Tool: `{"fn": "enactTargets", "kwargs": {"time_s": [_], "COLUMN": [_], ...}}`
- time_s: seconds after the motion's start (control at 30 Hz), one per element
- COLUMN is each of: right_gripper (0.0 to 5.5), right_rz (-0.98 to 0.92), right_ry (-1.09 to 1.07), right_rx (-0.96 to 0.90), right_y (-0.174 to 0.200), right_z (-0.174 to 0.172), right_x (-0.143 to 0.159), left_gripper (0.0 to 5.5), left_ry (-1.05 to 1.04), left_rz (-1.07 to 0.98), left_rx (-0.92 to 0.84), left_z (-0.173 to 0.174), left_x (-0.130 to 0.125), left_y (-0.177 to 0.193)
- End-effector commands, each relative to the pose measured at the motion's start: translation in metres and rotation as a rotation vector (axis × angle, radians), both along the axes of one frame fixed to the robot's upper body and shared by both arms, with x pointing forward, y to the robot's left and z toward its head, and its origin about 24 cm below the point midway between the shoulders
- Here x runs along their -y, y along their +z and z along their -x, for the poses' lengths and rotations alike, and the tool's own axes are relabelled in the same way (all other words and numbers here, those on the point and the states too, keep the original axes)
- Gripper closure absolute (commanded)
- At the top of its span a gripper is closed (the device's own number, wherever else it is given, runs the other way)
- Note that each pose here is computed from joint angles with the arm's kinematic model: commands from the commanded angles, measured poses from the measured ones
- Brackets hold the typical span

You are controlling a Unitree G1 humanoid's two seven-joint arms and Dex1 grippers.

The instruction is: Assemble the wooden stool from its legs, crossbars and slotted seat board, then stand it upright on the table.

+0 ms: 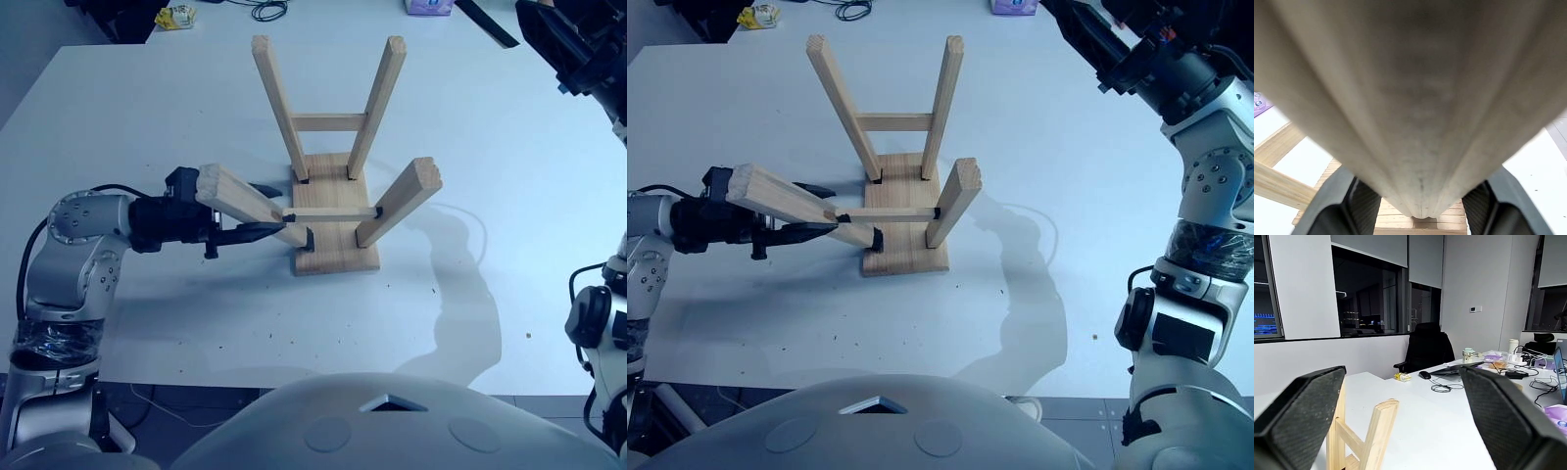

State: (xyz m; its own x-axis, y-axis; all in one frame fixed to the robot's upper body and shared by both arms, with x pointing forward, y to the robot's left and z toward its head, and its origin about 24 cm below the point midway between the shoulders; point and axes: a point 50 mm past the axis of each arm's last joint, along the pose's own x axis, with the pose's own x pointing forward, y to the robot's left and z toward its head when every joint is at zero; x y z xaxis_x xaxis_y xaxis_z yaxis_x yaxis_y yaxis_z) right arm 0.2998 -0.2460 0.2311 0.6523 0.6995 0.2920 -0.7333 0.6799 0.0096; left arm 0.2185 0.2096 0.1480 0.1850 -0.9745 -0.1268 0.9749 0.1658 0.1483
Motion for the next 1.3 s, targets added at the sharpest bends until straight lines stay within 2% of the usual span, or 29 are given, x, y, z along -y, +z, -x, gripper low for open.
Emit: {"fn": "enactTargets", "kwargs": {"time_s": [0.03,0.53,0.87,1.1,1.3], "right_gripper": [1.22,1.22,1.22,1.22,1.22], "right_rz": [-0.009,-0.035,-0.034,-0.042,-0.043], "right_ry": [-0.01,-0.045,-0.067,-0.114,-0.12], "right_rx": [0.006,-0.002,-0.043,-0.079,-0.085], "right_y": [-0.002,-0.008,-0.023,-0.033,-0.037], "right_z": [0.003,0.012,0.036,0.042,0.041], "right_x": [0.0,0.0,-0.009,-0.004,-0.008], "left_gripper": [3.44,3.44,3.45,3.45,3.45], "left_ry": [0.025,0.072,0.122,0.147,0.146], "left_rz": [-0.014,-0.095,-0.196,-0.039,-0.039], "left_rx": [-0.072,-0.127,-0.049,-0.118,-0.16], "left_z": [0.004,0.023,0.012,0.002,-0.003], "left_x": [0.003,-0.002,-0.006,-0.014,-0.019], "left_y": [-0.013,-0.033,-0.026,-0.004,-0.006]}}
